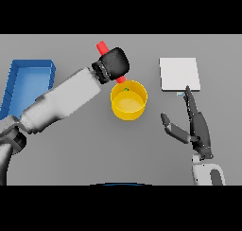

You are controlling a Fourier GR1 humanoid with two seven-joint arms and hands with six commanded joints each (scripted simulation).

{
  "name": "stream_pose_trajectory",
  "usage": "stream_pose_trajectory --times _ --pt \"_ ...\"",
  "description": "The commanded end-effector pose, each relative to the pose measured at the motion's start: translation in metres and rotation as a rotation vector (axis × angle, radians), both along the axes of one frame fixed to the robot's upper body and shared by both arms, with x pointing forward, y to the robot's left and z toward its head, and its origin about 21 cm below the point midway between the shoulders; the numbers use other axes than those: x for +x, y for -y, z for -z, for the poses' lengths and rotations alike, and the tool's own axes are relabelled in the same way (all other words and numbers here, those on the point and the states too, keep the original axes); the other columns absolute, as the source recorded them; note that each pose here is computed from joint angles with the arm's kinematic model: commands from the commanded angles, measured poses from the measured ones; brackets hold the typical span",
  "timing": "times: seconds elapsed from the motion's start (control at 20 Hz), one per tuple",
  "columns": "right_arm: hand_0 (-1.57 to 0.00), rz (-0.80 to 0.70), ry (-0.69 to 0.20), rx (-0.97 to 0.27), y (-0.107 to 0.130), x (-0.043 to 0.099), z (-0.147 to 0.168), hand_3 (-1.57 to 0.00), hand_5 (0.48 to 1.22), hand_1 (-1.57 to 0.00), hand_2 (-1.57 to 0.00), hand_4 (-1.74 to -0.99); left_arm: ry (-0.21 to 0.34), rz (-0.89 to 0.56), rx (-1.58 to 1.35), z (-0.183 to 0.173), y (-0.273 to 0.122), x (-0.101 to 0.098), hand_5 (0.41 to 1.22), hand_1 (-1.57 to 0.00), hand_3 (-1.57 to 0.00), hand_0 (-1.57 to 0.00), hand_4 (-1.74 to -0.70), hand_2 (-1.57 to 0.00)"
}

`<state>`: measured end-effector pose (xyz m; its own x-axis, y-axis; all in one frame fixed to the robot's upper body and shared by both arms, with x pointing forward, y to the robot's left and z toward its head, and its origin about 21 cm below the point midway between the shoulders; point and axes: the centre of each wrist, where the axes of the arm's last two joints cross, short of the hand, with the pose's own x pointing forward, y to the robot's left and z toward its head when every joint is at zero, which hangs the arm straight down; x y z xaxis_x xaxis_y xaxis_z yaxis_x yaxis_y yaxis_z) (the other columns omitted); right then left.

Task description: Pick up the red beaker and tilt it to pour out 1 green nut into yellow bowl. Pick up the yellow bowl and place it on the metallic measuring scale.

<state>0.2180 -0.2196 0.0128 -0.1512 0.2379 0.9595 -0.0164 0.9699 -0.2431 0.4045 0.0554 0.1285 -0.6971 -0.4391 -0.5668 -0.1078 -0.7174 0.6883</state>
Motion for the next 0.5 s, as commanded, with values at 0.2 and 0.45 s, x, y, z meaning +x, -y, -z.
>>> stream_pose_trajectory --times 0.2,0.45 --pt "0.0 -0.003 0.006 0.021 0.001 0.001 0.002 0.0 0.565 0.0 0.0 -1.13 0.068 0.081 0.157 0.003 0.008 0.0 1.221 -1.57 -1.56 -1.57 -1.74 -1.57" --pt "0.0 -0.007 0.014 0.01 -0.002 0.0 0.003 0.0 0.58 0.0 0.0 -1.135 0.143 0.162 0.276 0.005 0.019 -0.001 1.221 -1.57 -1.57 -1.57 -1.73 -1.57"
